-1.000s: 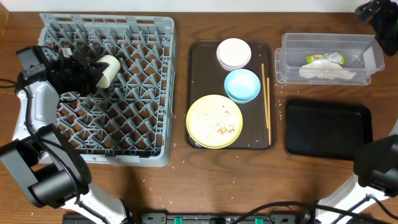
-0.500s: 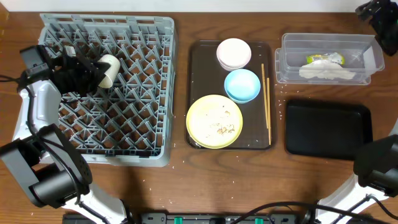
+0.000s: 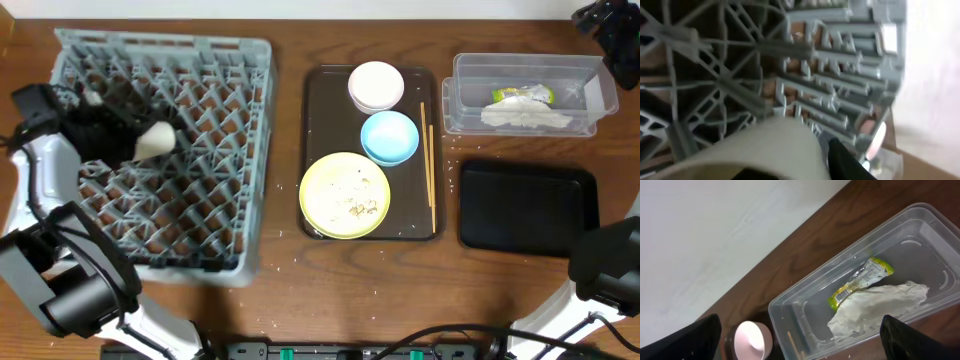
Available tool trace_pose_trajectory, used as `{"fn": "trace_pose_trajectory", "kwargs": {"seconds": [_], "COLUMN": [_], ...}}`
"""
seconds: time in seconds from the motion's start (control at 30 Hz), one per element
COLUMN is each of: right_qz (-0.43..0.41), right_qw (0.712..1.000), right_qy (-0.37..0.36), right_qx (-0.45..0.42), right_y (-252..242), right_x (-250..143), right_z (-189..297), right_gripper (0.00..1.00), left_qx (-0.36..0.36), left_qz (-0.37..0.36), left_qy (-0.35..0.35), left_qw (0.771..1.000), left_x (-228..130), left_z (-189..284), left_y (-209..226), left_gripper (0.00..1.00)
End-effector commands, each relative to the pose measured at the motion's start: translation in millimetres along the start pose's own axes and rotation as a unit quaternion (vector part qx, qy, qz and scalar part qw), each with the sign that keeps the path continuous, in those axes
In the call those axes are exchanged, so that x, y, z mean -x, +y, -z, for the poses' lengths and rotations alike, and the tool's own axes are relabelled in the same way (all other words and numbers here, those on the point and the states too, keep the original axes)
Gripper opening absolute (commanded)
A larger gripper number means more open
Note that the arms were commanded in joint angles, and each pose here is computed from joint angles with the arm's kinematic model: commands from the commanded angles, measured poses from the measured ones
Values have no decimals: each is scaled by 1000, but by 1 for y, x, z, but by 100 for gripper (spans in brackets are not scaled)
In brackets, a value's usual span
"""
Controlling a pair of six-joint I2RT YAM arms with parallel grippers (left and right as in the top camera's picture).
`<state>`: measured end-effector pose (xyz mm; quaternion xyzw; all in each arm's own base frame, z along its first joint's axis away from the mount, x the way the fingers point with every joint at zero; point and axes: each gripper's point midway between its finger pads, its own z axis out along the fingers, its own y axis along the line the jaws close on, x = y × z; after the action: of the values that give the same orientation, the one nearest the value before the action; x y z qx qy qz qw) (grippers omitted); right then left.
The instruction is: Sort waste into correct bins and load items into the dishwasher
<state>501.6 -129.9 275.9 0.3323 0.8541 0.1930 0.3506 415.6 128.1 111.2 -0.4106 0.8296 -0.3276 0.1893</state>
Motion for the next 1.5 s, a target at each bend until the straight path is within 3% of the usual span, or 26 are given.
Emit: {"fn": "trace_pose_trajectory", "kwargs": {"seconds": [0.0, 0.27, 0.37, 0.5, 0.63, 0.93, 1.47], "right_qz": [-3, -3, -3, -3, -3, -3, -3], "right_qw": [1000, 1000, 1000, 1000, 1000, 1000, 1000], "right_qy": [-11, -11, -11, -11, -11, -11, -11], "right_qx": [0, 0, 0, 0, 0, 0, 0], "right_y": [1, 1, 1, 1, 1, 1, 1], "right_x": [5, 5, 5, 5, 5, 5, 5], "right_z": [9, 9, 9, 9, 9, 9, 9], "right_gripper": [99, 99, 99, 99, 99, 99, 99], "left_qx": [165, 150, 123, 50, -50, -169, -157], "left_qz": [64, 34, 22, 16, 7, 17, 45], "left_qy": [-18, -39, -49, -50, -25, 15, 50], "left_qw": [984, 987, 991, 997, 998, 985, 985], "left_x": [4, 9, 13, 16, 11, 5, -6], "left_z": [-3, 12, 17, 19, 20, 30, -4], "left_y": [106, 85, 70, 38, 1, -44, -30], "left_gripper": [30, 30, 19, 8, 8, 8, 8]}}
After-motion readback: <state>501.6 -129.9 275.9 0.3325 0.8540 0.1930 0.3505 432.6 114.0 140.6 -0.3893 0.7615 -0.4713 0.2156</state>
